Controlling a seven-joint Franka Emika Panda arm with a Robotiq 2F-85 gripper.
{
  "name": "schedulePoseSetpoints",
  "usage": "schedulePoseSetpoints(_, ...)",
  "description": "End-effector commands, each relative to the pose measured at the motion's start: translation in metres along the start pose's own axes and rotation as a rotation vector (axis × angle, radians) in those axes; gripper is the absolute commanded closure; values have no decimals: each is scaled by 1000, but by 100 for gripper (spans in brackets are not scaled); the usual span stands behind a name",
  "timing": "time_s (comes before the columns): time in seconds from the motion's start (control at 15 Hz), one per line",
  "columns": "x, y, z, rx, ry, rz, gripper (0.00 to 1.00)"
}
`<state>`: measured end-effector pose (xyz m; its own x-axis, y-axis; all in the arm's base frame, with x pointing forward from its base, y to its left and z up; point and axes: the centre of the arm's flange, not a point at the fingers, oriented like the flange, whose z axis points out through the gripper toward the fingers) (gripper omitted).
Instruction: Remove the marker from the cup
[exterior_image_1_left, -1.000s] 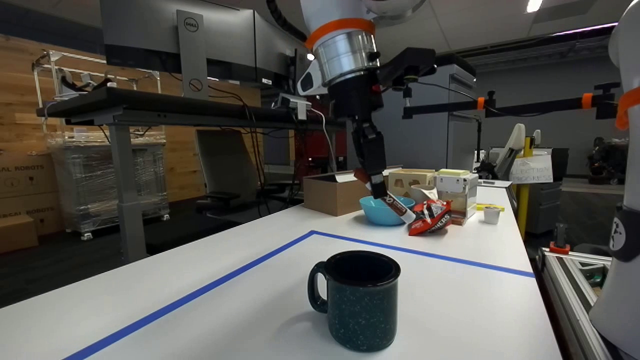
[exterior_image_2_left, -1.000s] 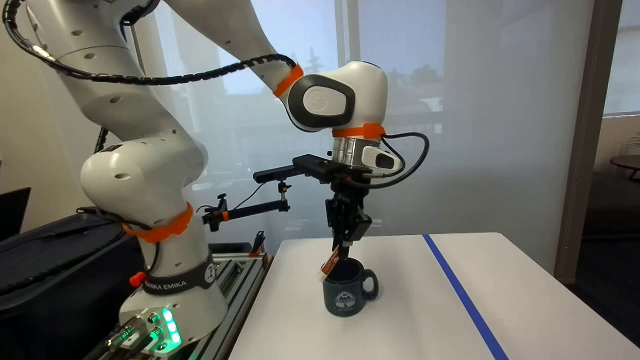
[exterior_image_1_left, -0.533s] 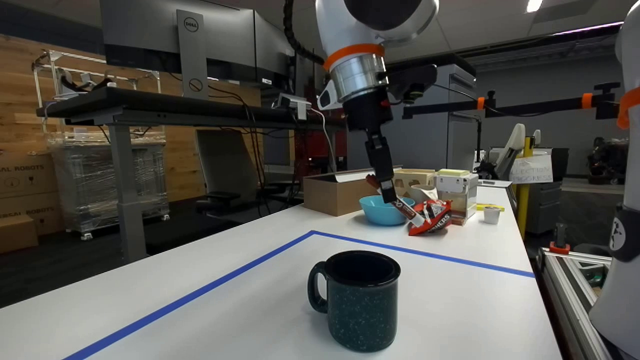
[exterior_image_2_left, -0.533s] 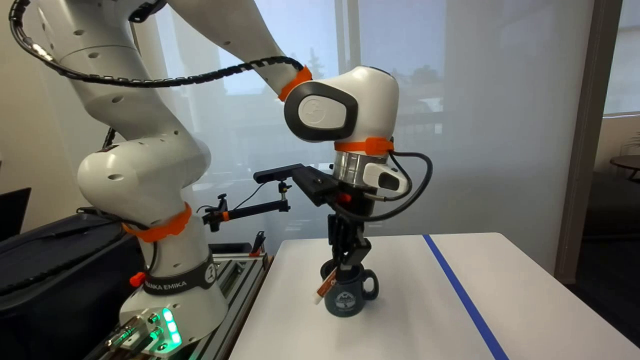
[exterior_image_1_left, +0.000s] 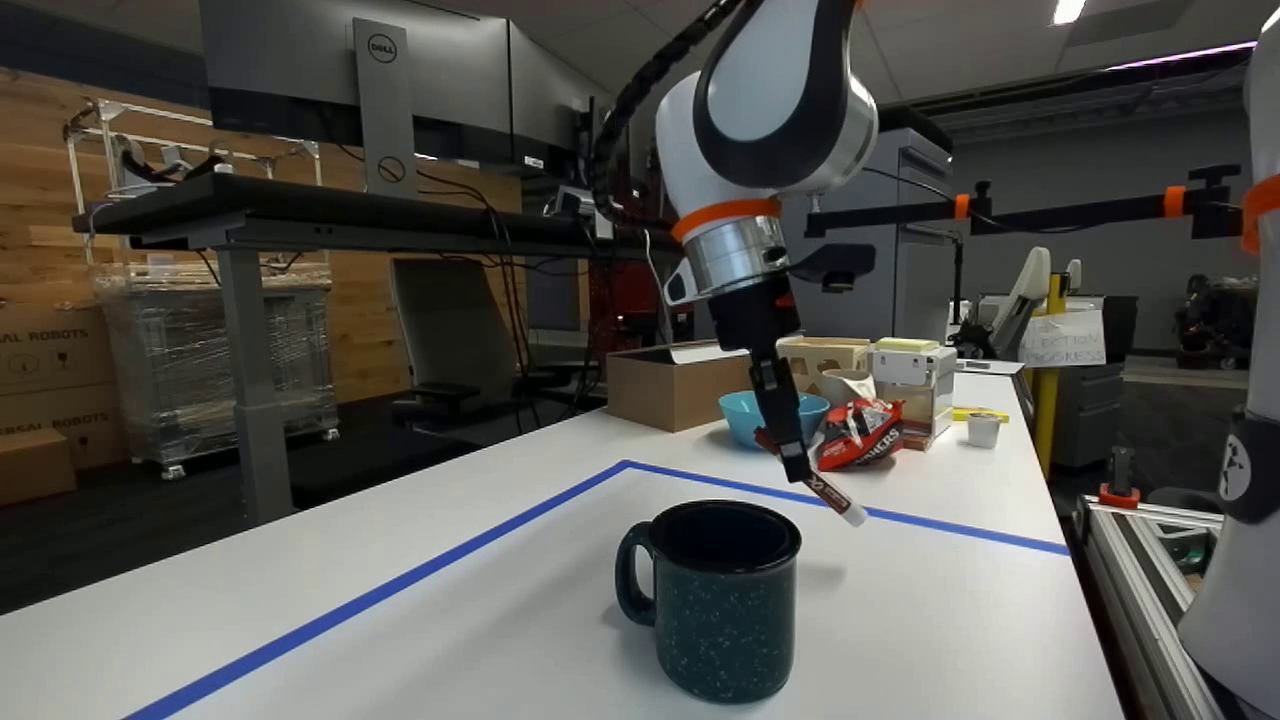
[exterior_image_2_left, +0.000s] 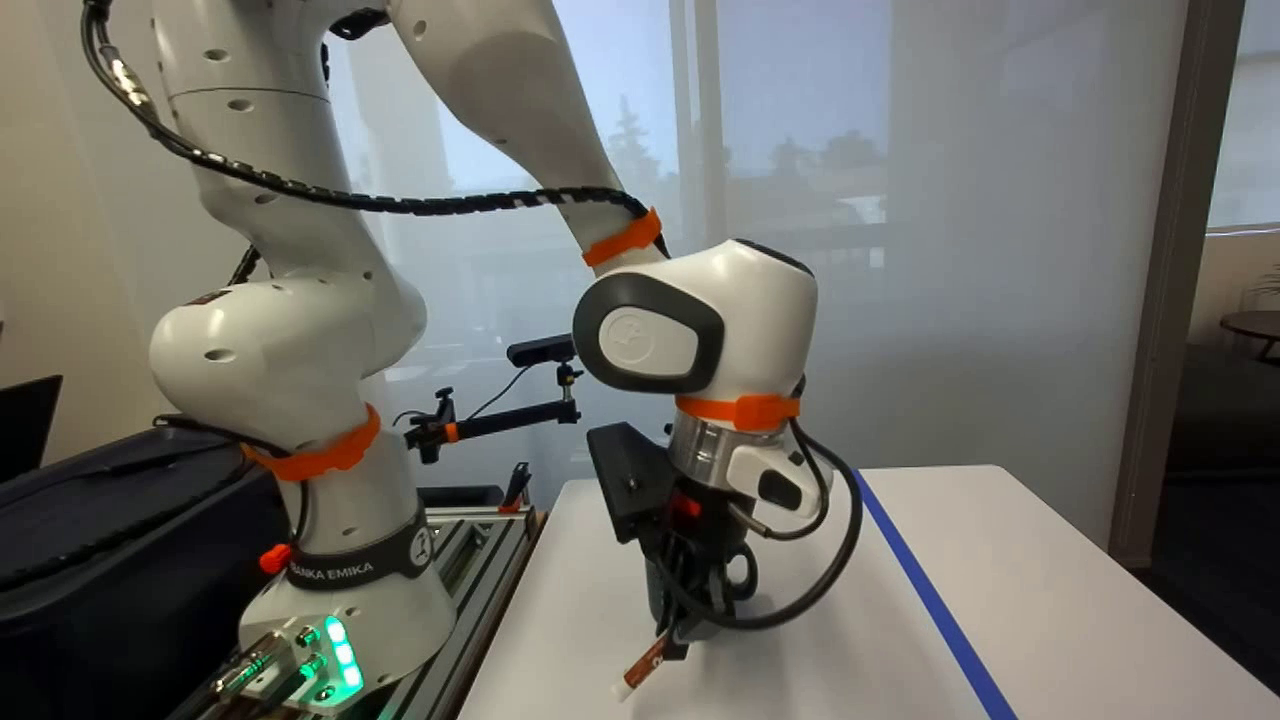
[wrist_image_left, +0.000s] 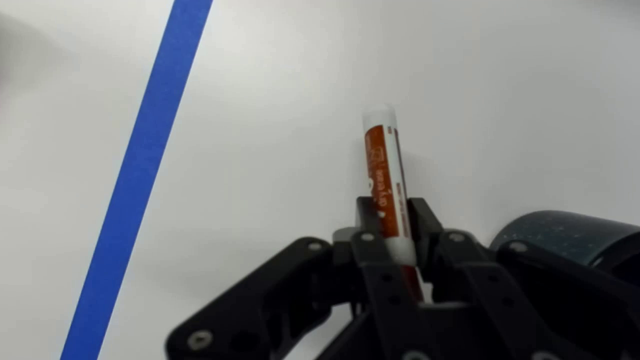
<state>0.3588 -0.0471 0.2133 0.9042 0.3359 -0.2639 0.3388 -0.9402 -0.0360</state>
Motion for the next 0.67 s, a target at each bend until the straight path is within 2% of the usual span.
schedulePoseSetpoints(0.0, -19, -1, 42, 0, -7, 1, 95)
schedulePoseSetpoints(0.33, -17, 10, 59, -3, -22, 14, 95)
schedulePoseSetpoints(0.4, -17, 11, 57, -7, -24, 15, 67)
schedulePoseSetpoints(0.47, -18, 12, 54, -14, -24, 19, 55)
schedulePoseSetpoints(0.6, -21, 12, 48, -24, -10, 22, 41)
